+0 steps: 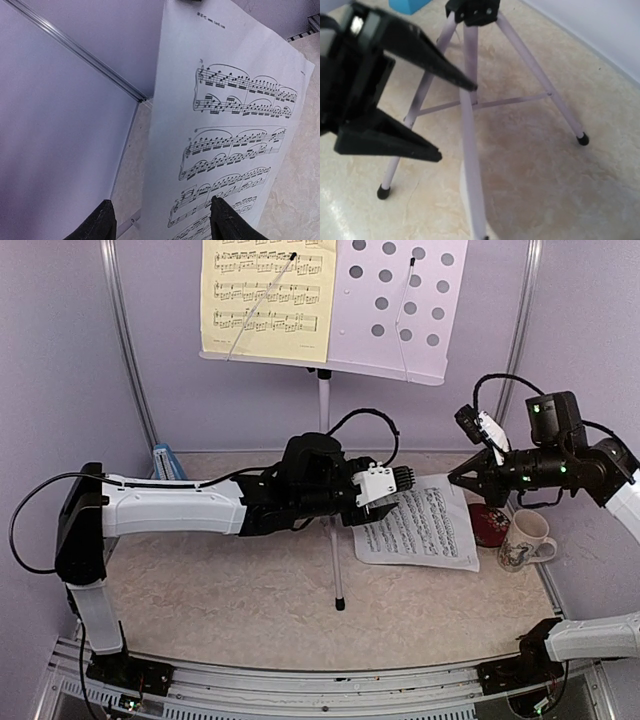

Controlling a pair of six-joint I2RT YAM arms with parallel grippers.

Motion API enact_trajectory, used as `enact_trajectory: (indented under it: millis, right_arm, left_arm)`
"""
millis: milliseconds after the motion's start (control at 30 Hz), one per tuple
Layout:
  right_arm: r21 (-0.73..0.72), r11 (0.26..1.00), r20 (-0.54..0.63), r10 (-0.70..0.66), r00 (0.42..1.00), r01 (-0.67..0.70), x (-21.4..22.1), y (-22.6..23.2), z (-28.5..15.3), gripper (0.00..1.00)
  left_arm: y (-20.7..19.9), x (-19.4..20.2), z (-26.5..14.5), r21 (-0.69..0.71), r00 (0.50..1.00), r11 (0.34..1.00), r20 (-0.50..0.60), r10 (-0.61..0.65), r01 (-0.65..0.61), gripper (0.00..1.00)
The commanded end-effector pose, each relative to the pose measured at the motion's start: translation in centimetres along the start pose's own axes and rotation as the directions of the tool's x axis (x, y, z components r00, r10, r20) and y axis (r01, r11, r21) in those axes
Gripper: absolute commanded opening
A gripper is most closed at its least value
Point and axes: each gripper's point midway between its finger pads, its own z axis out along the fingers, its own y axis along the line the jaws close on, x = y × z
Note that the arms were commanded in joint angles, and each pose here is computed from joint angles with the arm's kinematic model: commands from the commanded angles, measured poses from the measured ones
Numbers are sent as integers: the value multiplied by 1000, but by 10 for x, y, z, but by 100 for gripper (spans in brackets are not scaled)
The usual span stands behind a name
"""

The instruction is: Set up the instrument practice props

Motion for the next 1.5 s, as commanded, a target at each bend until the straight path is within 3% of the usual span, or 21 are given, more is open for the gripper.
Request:
enact_trajectory:
  millis: [0, 267, 500, 900, 967, 1067, 1167, 1300, 1333, 1400, 1467]
  right_arm:
    - [7, 1000, -20, -27, 999, 27, -4, 3, 0, 0]
    - [-32, 998, -18, -54, 998, 53, -11, 12, 4, 0]
    - [-43, 997, -15, -68, 998, 67, -16, 16, 5, 0]
    - [-48, 995, 24, -83, 996, 84, -27, 19, -2, 0]
    - [-51, 995, 34, -84, 996, 86, -30, 20, -4, 0]
    - [-51, 995, 67, -85, 994, 88, -36, 21, -9, 0]
    - [-35, 996, 127, -76, 989, 81, -44, 21, -16, 0]
    - [10, 998, 249, -60, 967, 59, -63, 20, -36, 55]
    - [22, 998, 294, -54, 954, 50, -71, 19, -44, 64]
    - [51, 998, 393, -49, 918, 31, -86, 18, -62, 77]
    - [65, 998, 462, -44, 886, 15, -95, 16, -71, 83]
  left_arm:
    - [14, -10, -12, -22, 999, 999, -14, 45, -45, 63]
    - [-2, -16, 10, 94, 997, 993, -8, 77, -76, 59]
    - [0, -19, 18, 96, 994, 989, 0, 109, -109, 36]
    - [-16, -9, 18, 159, 995, 982, -5, 104, -102, 22]
    - [-20, -10, 18, 172, 994, 979, 3, 110, -109, 17]
    - [-15, -18, 16, 158, 995, 983, 27, 93, -96, 1]
    - [-3, -32, 5, 136, 995, 989, 93, 38, -50, 0]
    - [16, -56, -25, 122, 972, 992, 228, -52, 24, 0]
    - [20, -61, -33, 125, 963, 991, 258, -78, 47, 0]
    - [29, -71, -50, 134, 942, 988, 312, -120, 82, 0]
    - [37, -79, -66, 129, 922, 986, 358, -145, 105, 0]
